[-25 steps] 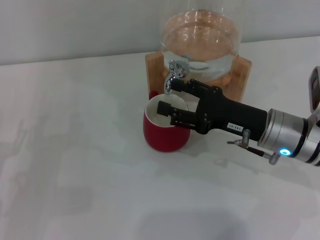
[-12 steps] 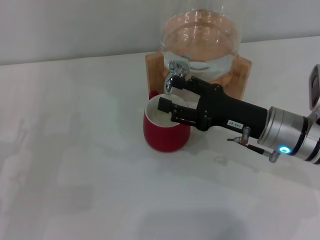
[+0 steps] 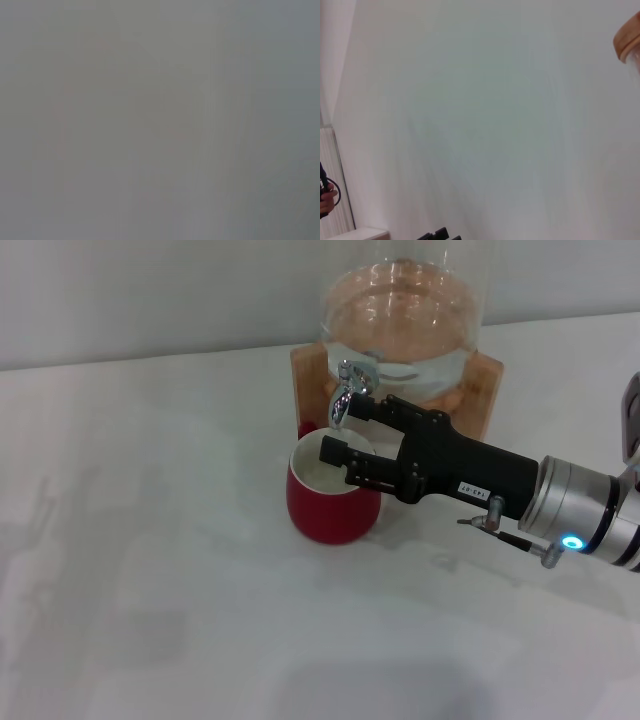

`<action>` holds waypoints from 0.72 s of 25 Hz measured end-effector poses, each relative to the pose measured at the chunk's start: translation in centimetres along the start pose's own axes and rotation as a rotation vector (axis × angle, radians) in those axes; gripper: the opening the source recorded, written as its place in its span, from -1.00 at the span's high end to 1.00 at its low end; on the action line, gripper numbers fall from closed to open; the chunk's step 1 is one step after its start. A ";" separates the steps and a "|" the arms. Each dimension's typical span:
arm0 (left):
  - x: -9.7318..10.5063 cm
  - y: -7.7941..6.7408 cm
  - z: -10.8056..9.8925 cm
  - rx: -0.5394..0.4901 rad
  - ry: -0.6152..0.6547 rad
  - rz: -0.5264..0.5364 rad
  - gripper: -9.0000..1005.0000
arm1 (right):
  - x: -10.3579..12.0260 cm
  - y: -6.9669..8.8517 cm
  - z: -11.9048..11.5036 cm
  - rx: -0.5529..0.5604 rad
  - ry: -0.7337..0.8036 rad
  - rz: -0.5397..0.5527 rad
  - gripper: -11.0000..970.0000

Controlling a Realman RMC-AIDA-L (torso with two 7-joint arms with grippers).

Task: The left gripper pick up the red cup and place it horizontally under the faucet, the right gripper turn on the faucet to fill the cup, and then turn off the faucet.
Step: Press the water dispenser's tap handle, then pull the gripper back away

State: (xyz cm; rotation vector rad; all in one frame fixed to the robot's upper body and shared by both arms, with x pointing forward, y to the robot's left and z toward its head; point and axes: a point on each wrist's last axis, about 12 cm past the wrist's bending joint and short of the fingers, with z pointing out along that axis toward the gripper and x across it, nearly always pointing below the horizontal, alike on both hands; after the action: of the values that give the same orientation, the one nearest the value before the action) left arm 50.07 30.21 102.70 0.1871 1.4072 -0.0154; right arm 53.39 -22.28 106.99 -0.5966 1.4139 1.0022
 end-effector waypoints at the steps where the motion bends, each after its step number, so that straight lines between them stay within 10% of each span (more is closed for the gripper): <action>1: 0.0 0.0 0.0 0.000 0.000 0.000 -0.73 | 0.0 0.0 0.0 0.000 0.000 0.000 -0.71; 18: 0.0 0.0 -0.1 0.000 0.002 0.001 -0.73 | 0.0 -0.2 -0.2 0.022 -0.014 0.003 -0.71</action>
State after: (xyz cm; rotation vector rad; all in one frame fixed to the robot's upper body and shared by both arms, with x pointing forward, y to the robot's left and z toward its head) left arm 50.03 30.25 102.66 0.1884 1.4092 -0.0144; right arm 53.42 -22.58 106.96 -0.5709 1.4123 0.9904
